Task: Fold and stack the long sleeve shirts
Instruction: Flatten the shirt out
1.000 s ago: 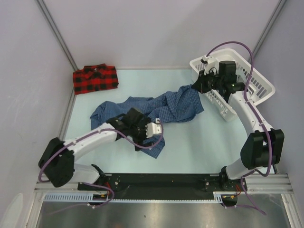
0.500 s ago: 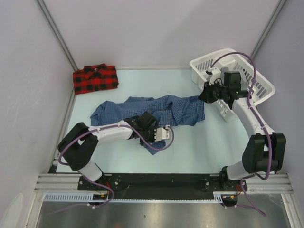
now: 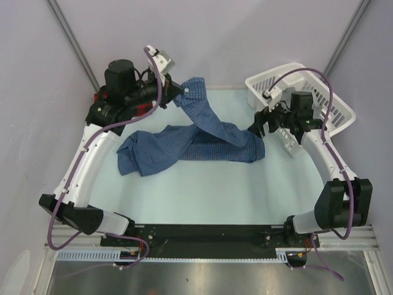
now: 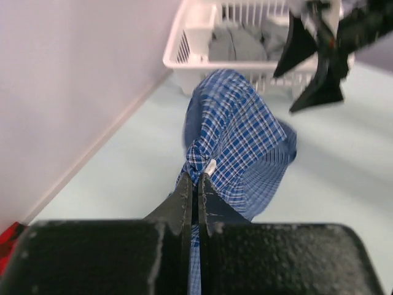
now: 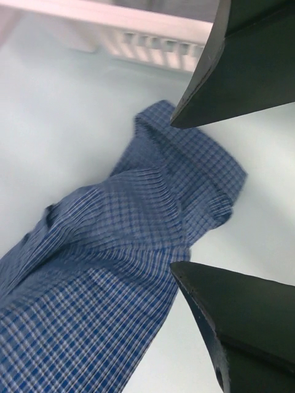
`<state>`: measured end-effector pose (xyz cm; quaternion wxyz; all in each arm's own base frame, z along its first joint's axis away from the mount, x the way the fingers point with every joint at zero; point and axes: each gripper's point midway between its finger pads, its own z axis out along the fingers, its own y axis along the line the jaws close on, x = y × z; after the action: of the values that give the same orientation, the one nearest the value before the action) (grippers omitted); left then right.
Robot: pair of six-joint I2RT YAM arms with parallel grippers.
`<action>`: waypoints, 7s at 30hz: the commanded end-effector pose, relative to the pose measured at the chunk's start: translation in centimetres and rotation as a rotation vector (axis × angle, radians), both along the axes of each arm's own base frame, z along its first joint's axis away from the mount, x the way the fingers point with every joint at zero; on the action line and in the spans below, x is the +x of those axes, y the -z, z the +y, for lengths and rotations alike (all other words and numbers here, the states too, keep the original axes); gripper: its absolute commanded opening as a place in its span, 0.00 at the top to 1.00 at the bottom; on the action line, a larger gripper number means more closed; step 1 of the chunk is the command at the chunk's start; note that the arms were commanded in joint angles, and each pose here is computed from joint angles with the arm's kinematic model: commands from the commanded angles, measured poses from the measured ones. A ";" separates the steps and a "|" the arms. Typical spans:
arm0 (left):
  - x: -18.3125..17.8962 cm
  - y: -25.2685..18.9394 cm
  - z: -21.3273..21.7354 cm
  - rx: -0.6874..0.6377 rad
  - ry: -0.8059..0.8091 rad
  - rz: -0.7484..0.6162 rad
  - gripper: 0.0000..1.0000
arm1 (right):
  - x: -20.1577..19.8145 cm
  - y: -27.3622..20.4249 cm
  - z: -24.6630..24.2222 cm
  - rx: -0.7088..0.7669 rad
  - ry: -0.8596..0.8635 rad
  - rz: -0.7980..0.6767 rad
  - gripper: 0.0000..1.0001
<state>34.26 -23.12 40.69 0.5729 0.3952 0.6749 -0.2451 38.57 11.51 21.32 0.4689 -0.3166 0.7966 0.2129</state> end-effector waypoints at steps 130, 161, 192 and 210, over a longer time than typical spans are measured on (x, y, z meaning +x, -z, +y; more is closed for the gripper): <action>-9.6 38.8 13.3 0.821 0.167 0.358 0.54 | 0.2 -0.9 8.4 -0.047 -0.085 -0.180 1.00; -8.3 38.9 20.2 0.838 0.015 0.463 0.48 | 1.6 -2.3 7.3 -0.037 -0.068 -0.199 1.00; 2.8 22.5 20.6 0.501 -0.311 0.268 1.00 | 9.3 -14.7 3.8 0.001 0.109 -0.517 1.00; -4.0 -16.6 24.9 0.110 -0.866 -0.751 1.00 | -5.1 -47.7 0.0 0.298 0.341 -1.322 1.00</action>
<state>36.67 -0.02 49.16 0.7183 0.2441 0.6354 0.1438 44.19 14.91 57.51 0.8352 -0.2438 0.4896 0.0567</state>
